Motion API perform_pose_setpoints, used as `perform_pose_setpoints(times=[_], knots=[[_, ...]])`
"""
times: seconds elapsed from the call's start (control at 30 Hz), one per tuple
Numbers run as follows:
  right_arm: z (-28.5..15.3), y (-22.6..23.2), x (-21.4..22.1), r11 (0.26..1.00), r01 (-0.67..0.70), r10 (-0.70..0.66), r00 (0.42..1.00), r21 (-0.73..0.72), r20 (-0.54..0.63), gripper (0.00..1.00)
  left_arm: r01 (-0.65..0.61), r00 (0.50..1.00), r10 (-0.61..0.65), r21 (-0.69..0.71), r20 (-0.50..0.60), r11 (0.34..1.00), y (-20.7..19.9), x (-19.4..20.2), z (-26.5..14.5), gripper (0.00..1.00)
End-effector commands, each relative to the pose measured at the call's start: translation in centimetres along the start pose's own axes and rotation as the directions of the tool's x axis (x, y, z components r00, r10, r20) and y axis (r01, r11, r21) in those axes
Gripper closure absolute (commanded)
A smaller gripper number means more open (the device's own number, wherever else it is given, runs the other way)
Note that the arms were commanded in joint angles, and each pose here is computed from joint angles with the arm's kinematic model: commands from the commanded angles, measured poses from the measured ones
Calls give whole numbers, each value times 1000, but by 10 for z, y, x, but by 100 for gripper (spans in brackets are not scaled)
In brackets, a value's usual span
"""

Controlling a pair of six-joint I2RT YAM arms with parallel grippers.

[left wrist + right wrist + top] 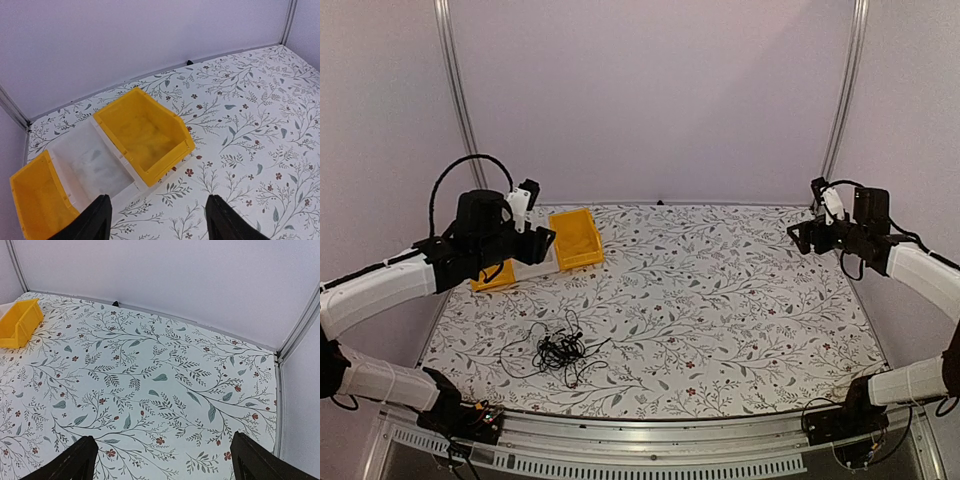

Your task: Untangle the cables

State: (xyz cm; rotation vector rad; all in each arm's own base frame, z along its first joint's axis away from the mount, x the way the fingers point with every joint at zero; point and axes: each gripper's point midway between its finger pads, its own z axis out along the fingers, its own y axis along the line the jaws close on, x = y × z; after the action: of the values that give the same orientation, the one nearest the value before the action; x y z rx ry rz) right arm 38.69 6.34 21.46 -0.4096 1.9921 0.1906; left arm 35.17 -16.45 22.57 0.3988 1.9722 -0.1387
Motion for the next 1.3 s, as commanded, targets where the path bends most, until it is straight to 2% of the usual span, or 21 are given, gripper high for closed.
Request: perform_pose_setpoints(times=[0.0, 0.1, 0.17, 0.27, 0.37, 0.5, 0.63, 0.77, 0.87, 0.93, 1.03, 1.17, 1.27], knots=[[-7, 7, -9, 998, 61, -59, 995, -30, 85, 2, 27, 999, -25, 112, -20, 993, -40, -3, -17, 37], [-5, 21, -4, 988, 98, -90, 993, -121, 75, 2, 64, 994, -46, 185, -101, 981, -69, 13, -28, 40], [-7, 38, -6, 966, 146, -130, 988, -212, 87, 8, 83, 985, -46, 221, -169, 972, -87, 29, -38, 44], [-12, 71, -12, 913, 222, -192, 974, -343, 122, 15, 135, 958, -71, 220, -276, 966, -102, 54, -53, 53], [-11, 106, -18, 844, 342, -311, 940, -414, 142, 23, 227, 916, -153, 163, -372, 960, -102, 80, -70, 57], [-5, 164, -29, 724, 463, -429, 883, -511, 192, 26, 357, 860, -287, 95, -422, 929, -93, 105, -92, 58], [-6, 241, -25, 568, 478, -452, 861, -670, 231, 29, 409, 813, -369, -8, -450, 912, -75, 132, -104, 57], [-2, 310, -5, 424, 480, -499, 831, -768, 244, 35, 416, 802, -394, -53, -450, 908, -67, 148, -103, 58], [5, 352, 18, 338, 477, -534, 807, -812, 251, 39, 394, 806, -363, -34, -467, 919, -73, 155, -96, 58], [11, 377, 36, 282, 477, -562, 785, -832, 260, 40, 369, 809, -336, -26, -482, 929, -76, 162, -90, 55], [23, 406, 64, 218, 495, -604, 746, -841, 282, 40, 351, 803, -314, -23, -506, 936, -78, 172, -85, 43], [49, 428, 76, 241, 519, -623, 731, -820, 278, 37, 388, 793, -342, -15, -504, 921, -78, 175, -82, 33], [55, 442, 95, 191, 529, -647, 701, -827, 299, 36, 425, 797, -376, -3, -473, 905, -76, 169, -82, 28]])
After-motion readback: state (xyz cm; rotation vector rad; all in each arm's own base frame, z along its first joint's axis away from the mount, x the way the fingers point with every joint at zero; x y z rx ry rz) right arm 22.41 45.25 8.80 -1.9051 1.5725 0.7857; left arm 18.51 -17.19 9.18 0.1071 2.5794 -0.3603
